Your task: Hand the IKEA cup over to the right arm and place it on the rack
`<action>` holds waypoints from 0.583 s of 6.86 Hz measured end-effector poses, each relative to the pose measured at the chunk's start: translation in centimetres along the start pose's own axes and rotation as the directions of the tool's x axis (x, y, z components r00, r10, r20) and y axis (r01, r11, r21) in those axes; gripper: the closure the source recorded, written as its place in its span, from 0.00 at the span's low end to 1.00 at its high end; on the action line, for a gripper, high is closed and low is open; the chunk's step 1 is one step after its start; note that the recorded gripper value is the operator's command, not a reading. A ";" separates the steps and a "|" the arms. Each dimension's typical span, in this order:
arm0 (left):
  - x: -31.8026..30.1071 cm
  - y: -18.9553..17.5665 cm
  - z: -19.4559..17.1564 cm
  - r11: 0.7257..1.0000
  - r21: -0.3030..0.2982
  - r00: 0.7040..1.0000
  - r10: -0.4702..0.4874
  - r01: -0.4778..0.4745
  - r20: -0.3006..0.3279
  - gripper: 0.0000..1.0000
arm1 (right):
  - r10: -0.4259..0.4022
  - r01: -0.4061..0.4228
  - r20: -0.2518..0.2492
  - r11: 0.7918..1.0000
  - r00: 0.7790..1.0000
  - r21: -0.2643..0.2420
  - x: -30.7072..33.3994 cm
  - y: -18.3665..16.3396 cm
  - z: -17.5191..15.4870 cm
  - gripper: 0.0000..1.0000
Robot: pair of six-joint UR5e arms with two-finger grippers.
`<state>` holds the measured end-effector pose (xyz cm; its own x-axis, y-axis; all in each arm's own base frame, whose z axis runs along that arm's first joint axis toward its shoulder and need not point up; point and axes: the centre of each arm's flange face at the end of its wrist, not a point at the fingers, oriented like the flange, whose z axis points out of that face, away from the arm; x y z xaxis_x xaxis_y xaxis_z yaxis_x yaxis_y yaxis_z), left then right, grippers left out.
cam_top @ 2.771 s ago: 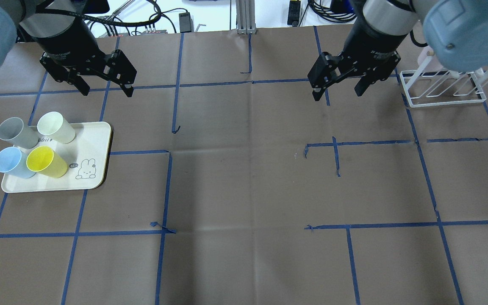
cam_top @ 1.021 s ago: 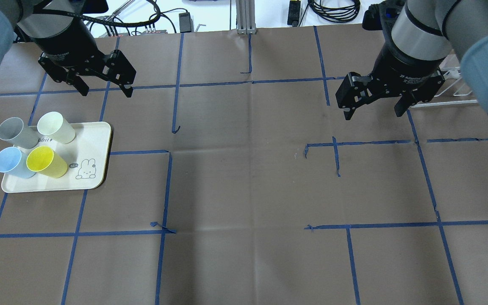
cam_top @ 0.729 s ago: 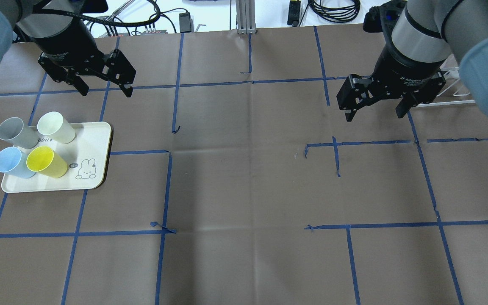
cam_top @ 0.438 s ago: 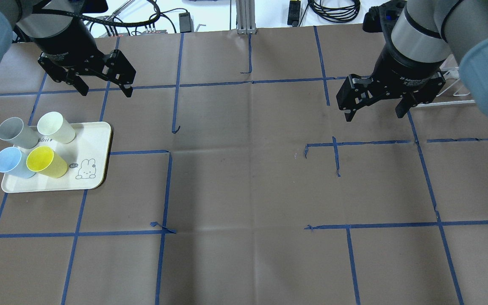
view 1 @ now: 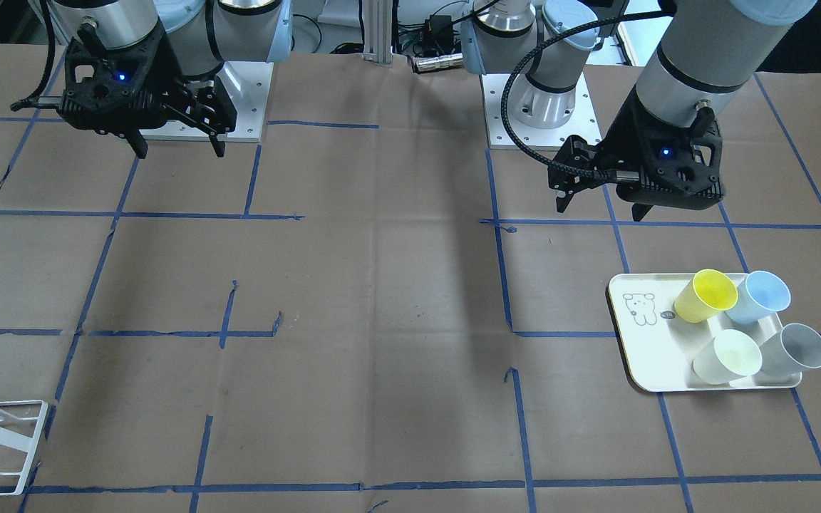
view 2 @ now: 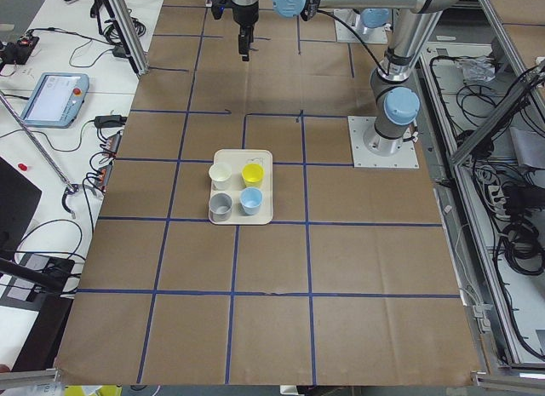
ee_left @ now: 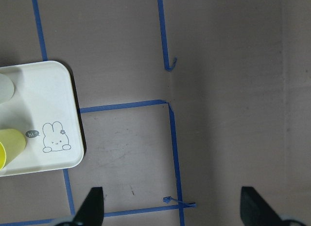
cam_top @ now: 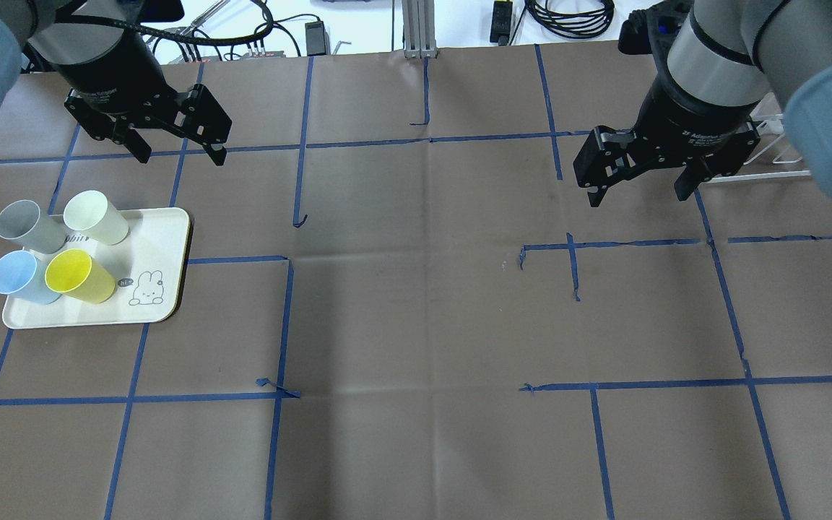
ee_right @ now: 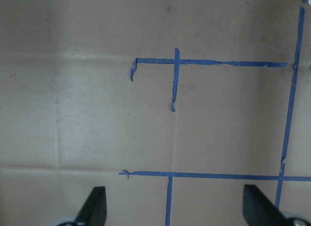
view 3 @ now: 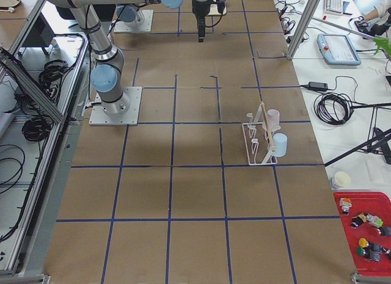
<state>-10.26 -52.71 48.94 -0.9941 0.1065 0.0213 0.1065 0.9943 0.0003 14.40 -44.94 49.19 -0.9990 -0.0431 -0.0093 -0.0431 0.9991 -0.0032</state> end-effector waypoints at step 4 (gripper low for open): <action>0.0 -0.1 0.1 1.000 -0.001 1.000 0.000 0.000 0.000 0.00 | 0.001 -0.001 -0.002 1.000 1.000 0.017 0.0 0.0 -0.6 0.00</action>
<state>-10.25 -52.81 48.81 -0.9941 0.1064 0.0215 0.1065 0.9943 0.0017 14.39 -44.99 49.82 -0.9991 -0.0422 -0.0073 -0.0421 0.9989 -0.0202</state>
